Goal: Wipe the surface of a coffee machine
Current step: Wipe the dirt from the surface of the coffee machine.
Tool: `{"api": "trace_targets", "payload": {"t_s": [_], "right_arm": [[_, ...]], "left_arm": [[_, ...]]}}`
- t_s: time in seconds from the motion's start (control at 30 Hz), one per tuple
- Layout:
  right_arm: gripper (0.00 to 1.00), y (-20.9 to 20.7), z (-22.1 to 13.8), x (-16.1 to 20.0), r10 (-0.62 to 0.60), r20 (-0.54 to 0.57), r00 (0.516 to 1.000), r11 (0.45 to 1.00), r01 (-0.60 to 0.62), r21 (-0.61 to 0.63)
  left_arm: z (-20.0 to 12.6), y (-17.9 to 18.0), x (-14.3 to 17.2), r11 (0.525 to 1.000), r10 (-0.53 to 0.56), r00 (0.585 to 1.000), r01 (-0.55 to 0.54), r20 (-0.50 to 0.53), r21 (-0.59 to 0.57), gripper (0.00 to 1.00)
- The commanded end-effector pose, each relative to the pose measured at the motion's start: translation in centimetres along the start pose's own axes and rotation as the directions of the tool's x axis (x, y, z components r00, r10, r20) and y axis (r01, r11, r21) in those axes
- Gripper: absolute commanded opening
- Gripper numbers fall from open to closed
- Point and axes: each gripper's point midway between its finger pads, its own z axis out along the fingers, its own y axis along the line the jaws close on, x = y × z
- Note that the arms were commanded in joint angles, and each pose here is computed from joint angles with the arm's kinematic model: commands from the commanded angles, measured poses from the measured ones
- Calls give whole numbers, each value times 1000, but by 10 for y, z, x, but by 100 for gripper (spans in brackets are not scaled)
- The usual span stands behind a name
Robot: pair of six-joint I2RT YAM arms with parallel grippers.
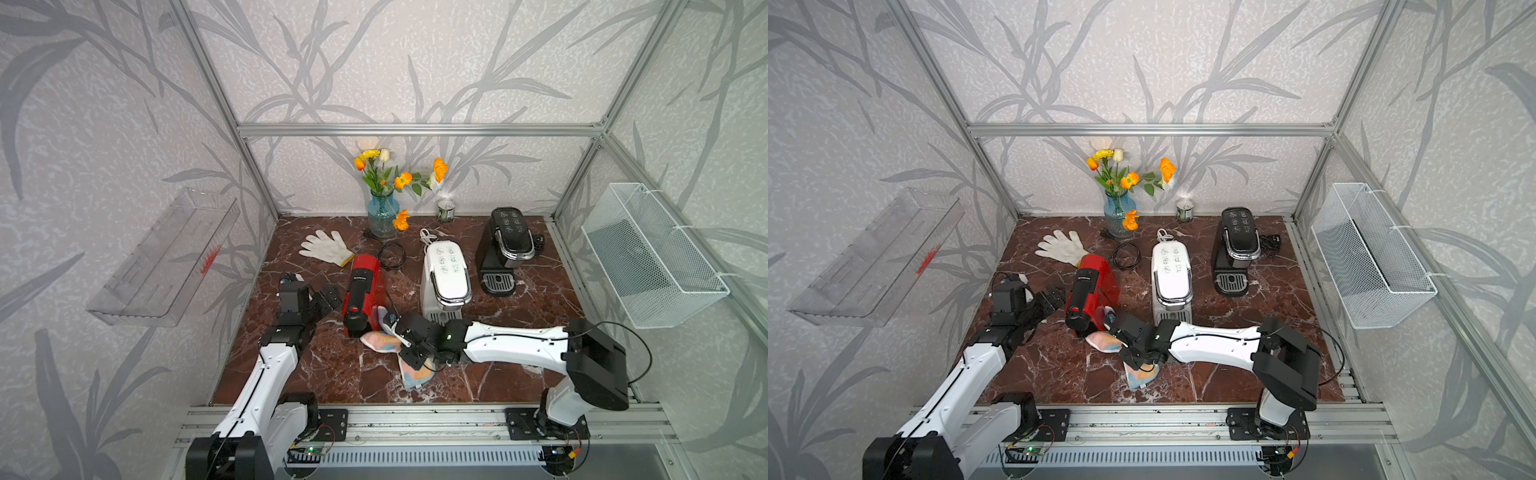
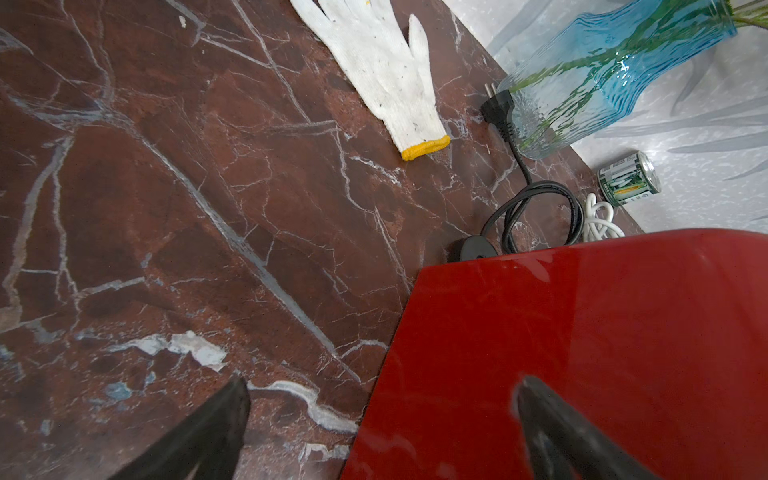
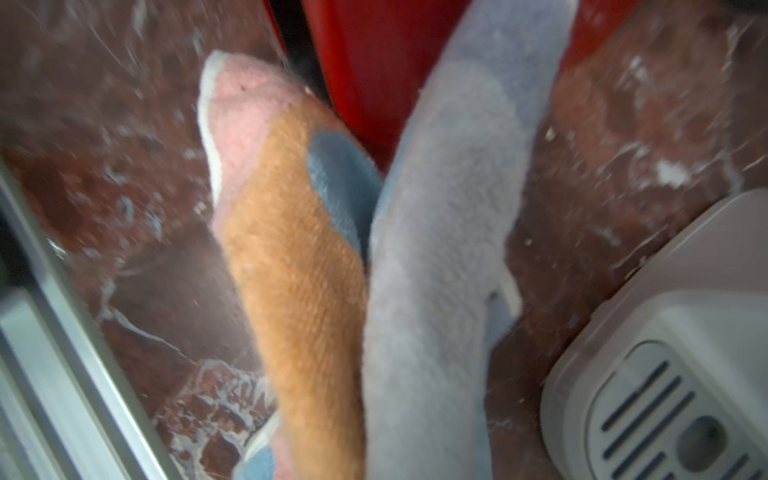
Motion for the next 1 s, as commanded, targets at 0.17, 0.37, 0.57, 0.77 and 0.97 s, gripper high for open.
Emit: {"api": "trace_targets", "payload": {"t_s": [0.17,0.37,0.57,0.77,0.97], "right_arm": [[8,5,-60,-132,33,396,918,998,-11,-58],[8,-8,-34,-170,122,424,898,988,-69,-137],[6,-38,6,-182,215,404,889,975,-170,-145],[6,-67,37,-170,247,374,894,966,-259,-20],[4,-68,53,-150,320,336,886,944,-328,-34]], "left_arm": [[4,-6,5,999,16,999,-15,-33,37,99],[6,-10,6,999,10,999,-8,-46,52,99],[6,-11,7,999,15,999,-12,-52,50,99],[8,-12,9,999,15,998,-12,-61,52,99],[11,-13,10,999,19,998,-15,-68,52,99]]}}
